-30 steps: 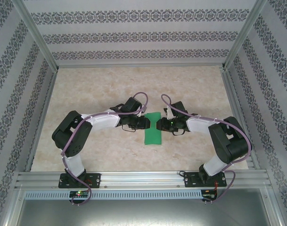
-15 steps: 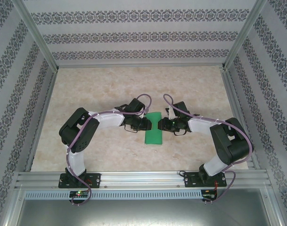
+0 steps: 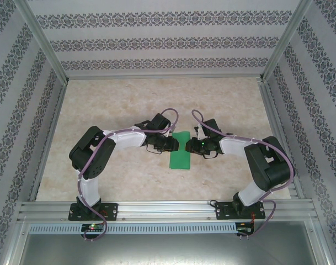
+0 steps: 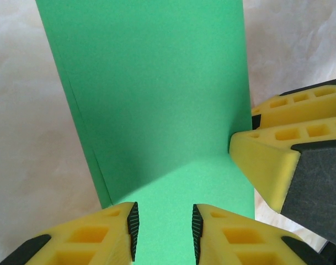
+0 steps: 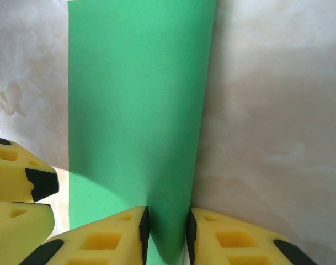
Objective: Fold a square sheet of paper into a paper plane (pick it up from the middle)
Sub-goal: Hold the square sheet of paper at the center of the table.
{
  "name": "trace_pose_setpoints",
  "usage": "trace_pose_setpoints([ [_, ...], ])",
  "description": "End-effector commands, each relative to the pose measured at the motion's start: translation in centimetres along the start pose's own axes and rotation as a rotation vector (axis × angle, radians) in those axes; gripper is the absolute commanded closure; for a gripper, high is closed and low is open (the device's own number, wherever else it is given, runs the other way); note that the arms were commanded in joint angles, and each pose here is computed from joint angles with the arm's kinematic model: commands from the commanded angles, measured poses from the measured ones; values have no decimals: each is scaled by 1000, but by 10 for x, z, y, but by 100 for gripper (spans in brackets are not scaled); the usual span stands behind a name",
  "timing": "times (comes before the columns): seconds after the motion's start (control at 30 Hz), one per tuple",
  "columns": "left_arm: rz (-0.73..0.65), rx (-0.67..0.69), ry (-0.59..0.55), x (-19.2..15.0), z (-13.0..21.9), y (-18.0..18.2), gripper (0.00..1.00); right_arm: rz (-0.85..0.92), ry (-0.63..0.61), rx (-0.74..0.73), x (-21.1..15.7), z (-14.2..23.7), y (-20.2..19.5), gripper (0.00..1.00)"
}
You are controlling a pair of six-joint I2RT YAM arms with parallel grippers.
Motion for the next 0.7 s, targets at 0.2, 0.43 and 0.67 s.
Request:
trace_pose_setpoints([
  [0.2, -35, 24, 1, -3, 11, -6, 65, -19, -14, -60, 2, -8, -6, 71],
  [0.43, -52, 82, -30, -1, 24, -3, 64, -31, -12, -76, 2, -10, -8, 71],
  [0.67, -44, 124, -48, 0, 30, 2, 61, -40, -10, -97, 2, -13, -10, 71],
])
Point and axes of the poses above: each hand's point on the last joint's axis, 136 mm out from that joint toward the fingers, its own z axis back along the fingers, its own y axis along the line the jaws close on, x = y × z, the point moved 2 cm from there along z, back along the fingers, and after that the axes turned 1 degree about z, right-handed, at the moved point
